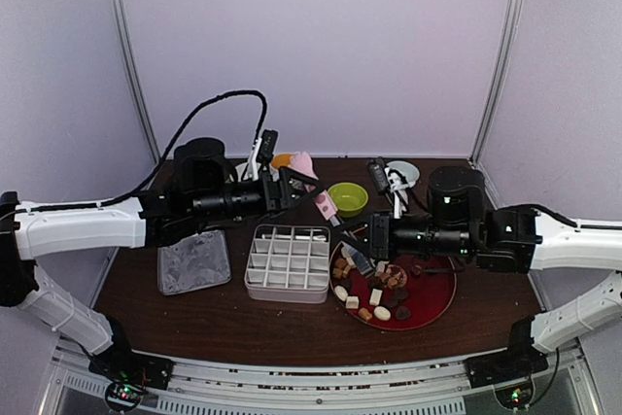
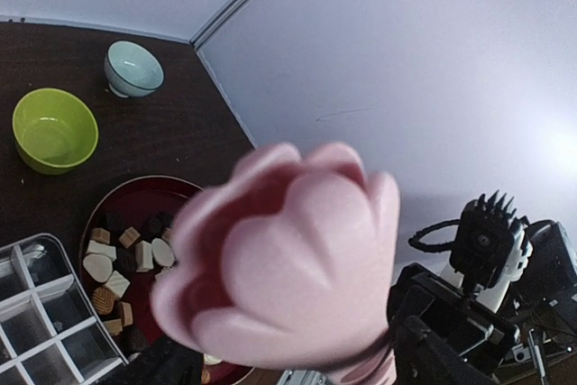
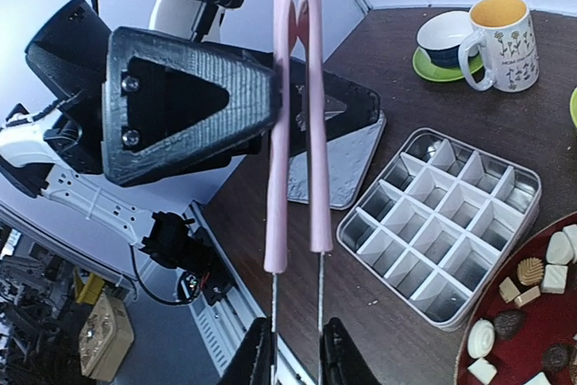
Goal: Pack the chocolate
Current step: Adjust the clamp.
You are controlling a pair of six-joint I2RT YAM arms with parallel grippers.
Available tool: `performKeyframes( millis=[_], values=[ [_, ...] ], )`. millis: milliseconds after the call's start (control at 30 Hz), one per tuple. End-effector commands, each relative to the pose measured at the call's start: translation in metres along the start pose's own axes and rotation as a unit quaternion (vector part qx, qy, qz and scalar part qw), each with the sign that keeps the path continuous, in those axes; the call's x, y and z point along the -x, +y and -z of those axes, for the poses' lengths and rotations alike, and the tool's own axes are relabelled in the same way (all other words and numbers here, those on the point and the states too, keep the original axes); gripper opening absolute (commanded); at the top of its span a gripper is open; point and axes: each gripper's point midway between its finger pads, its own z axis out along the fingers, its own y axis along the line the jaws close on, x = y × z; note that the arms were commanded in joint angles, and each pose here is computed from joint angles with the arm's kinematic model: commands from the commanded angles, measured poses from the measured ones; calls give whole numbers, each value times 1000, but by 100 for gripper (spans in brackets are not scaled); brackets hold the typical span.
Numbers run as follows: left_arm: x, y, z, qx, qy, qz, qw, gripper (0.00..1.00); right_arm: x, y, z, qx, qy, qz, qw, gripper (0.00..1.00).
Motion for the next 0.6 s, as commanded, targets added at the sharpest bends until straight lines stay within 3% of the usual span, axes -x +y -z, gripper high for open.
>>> performKeyframes(
  millis=[0, 300, 433, 567],
  values=[
    [16, 0, -7, 23, -33, 48, 998, 72, 15, -4, -2, -48, -24, 52, 997, 16],
    [17, 5, -12, 22, -43, 83, 995, 57, 15, -14, -8, -119, -11, 111, 987, 16],
    [17, 4, -17, 14, -44, 93, 995, 39, 14, -16, -9, -135, -8, 128, 982, 16],
    [16, 6, -20, 17, -41, 98, 994, 38, 12, -19, -12, -143, -4, 139, 980, 16]
  ],
)
